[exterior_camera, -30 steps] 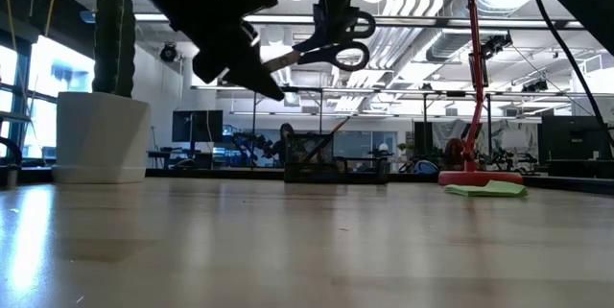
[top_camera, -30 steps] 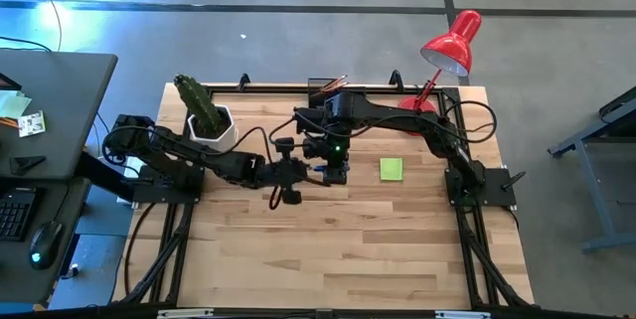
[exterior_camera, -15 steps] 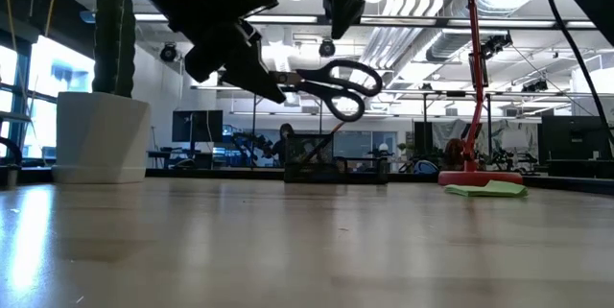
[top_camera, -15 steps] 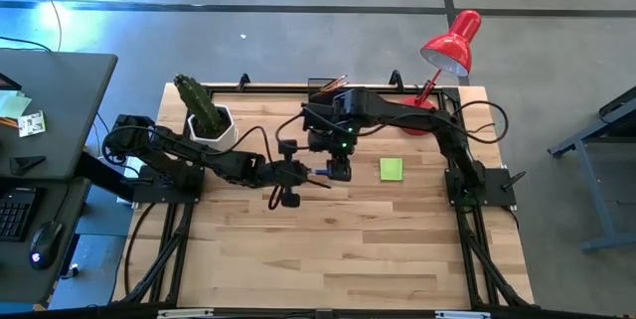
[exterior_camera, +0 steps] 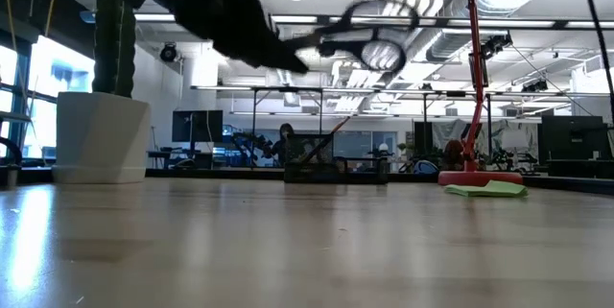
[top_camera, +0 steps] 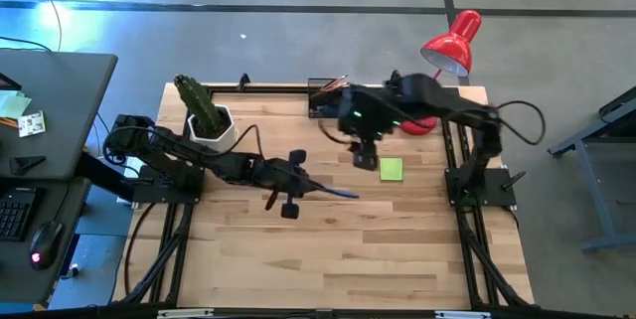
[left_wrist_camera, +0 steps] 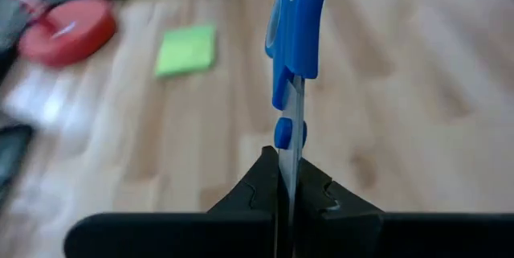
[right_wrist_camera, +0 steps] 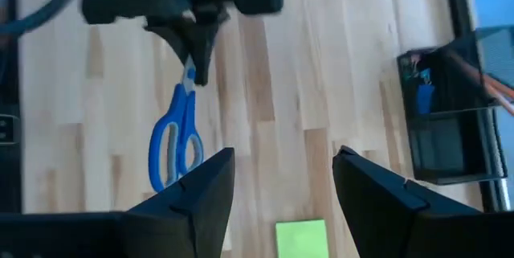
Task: Pick and place office supplies into organizer
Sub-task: Put the blue scissors into the top left section of the desk organizer
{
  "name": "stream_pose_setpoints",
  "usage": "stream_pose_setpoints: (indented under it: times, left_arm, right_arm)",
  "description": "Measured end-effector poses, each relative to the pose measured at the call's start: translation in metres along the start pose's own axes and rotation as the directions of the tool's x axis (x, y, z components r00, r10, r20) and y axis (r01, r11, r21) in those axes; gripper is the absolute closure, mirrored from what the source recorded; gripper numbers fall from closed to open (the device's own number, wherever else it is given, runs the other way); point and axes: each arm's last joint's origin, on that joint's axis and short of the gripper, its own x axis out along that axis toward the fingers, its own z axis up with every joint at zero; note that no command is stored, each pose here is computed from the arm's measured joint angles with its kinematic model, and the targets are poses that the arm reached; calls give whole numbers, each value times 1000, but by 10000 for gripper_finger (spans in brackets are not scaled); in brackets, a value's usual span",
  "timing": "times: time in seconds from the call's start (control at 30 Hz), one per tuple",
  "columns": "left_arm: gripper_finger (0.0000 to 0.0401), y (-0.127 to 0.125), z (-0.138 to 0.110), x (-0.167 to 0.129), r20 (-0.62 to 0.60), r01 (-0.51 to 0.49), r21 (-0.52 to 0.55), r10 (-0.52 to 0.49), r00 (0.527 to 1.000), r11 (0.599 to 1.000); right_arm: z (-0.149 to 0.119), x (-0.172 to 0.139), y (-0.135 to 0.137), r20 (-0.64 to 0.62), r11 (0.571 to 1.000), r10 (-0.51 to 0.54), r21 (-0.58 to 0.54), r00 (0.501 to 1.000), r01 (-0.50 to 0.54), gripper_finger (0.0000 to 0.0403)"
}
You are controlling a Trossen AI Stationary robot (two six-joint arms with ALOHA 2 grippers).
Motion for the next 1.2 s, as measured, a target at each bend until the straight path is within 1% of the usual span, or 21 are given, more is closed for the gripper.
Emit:
stream_pose_setpoints:
  times: [0.1, 0.2, 0.3, 0.37, 0.53, 0.6, 0.77, 0.83, 0.9, 0.97, 1.0, 1.03, 1.13, 1.2]
  left_arm:
    - [401, -2, 3, -1, 123, 85, -27, -81, 989, 996]
    - [401, -4, 6, -3, 245, 158, -45, -142, 959, 986]
    - [401, -4, 16, -7, 392, 233, -48, -197, 899, 971]
    - [401, -4, 22, -11, 469, 271, -46, -219, 856, 961]
    - [401, -3, 39, -22, 642, 354, -21, -259, 722, 935]
    - [401, -2, 41, -25, 670, 370, -24, -259, 696, 929]
    - [401, -2, 42, -28, 706, 381, -30, -250, 663, 924]
    - [401, -2, 36, -31, 735, 392, -35, -242, 633, 919]
    - [401, -1, 24, -37, 774, 402, -41, -225, 591, 915]
    - [401, 5, 14, -47, 814, 405, -52, -197, 547, 913]
    - [401, 9, 9, -53, 828, 407, -63, -180, 531, 911]
    - [401, 13, 3, -57, 834, 405, -76, -164, 526, 911]
    - [401, 19, -7, -62, 841, 402, -109, -131, 525, 909]
    - [401, 18, -7, -65, 854, 408, -101, -131, 503, 907]
  right_arm:
    - [-11, -26, 22, 72, 999, -45, -15, 996, 46, 199]
    - [-20, -41, 49, 142, 992, -110, -50, 984, 118, 198]
    - [-23, -47, 79, 213, 982, -140, -96, 967, 163, 198]
    - [-26, -48, 94, 243, 975, -157, -114, 957, 189, 198]
    - [-31, -51, 115, 291, 969, -199, -83, 936, 232, 199]
    - [-31, -53, 122, 321, 972, -189, -73, 928, 223, 198]
    - [-30, -58, 138, 405, 976, -146, -91, 903, 199, 198]
    - [-30, -58, 143, 420, 970, -168, -92, 892, 226, 198]
    - [-35, -58, 146, 415, 961, -204, -90, 887, 263, 198]
    - [-39, -59, 150, 419, 954, -235, -74, 877, 291, 199]
    - [-40, -60, 153, 430, 952, -242, -71, 870, 299, 199]
    - [-41, -59, 157, 448, 949, -246, -67, 860, 307, 199]
    - [-39, -44, 169, 484, 944, -242, -81, 841, 318, 198]
    - [-37, -25, 173, 495, 943, -238, -86, 835, 320, 199]
